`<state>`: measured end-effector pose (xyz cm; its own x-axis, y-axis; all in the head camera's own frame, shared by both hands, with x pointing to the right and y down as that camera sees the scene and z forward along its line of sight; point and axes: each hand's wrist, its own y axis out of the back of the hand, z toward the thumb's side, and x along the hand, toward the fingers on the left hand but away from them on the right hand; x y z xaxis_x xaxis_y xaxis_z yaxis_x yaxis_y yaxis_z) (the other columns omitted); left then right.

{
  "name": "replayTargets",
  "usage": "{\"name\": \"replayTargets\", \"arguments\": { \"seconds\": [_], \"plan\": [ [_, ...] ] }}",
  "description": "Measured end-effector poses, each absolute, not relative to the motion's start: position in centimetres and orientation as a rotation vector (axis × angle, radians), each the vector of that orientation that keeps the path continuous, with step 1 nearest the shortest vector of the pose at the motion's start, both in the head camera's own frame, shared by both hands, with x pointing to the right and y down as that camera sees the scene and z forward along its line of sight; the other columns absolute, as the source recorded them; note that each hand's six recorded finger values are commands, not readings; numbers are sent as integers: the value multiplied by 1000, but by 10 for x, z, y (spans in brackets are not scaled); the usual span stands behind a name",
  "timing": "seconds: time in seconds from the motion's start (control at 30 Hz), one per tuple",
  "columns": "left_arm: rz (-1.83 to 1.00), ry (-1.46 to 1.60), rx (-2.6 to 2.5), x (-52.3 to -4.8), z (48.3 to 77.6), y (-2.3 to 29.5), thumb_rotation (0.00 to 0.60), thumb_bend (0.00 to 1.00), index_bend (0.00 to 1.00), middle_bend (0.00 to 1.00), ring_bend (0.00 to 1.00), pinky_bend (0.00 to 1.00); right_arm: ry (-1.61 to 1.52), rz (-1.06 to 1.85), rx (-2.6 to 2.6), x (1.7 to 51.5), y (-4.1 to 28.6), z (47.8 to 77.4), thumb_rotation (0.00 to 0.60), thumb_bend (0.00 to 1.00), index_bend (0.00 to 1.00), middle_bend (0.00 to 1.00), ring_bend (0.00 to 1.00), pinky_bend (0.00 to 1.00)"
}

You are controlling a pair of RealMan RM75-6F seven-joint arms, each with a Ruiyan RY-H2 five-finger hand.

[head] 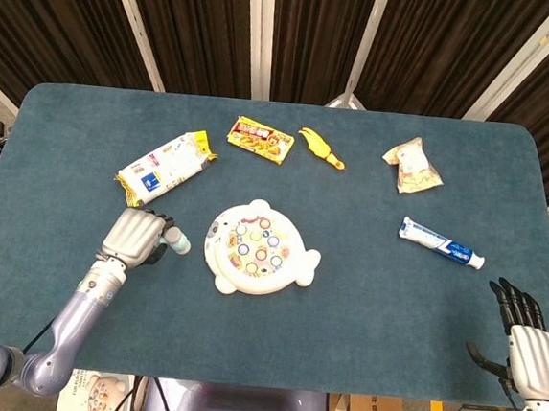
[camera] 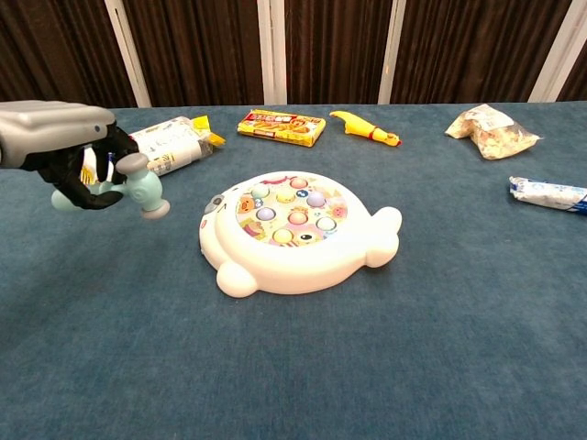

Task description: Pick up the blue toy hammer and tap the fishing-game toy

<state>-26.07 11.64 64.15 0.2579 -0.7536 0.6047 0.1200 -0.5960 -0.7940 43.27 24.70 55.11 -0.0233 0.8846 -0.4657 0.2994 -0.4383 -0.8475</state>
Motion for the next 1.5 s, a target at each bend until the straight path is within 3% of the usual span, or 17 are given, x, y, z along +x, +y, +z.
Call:
{"name": "replayTargets", "arguments": {
  "seconds": [0.87, 1.23, 1.5],
  "plan": [
    [-1454, 522, -1771, -270, 688, 155, 600, 649, 592, 584, 408, 512, -1249, 1482, -1754, 432, 248, 549, 600, 260, 0, 0, 0, 0],
    [-1465, 518, -1772, -275, 692, 160, 600, 450, 515, 499, 366, 486, -1245, 1477, -1752, 431, 248, 548, 600, 260, 0, 0, 0, 0],
    [-1474, 519, -1760, -278, 692, 159, 600, 424, 485, 458, 340, 447, -1243, 1476, -1753, 431, 249, 548, 600, 260, 0, 0, 0, 0]
  ]
}}
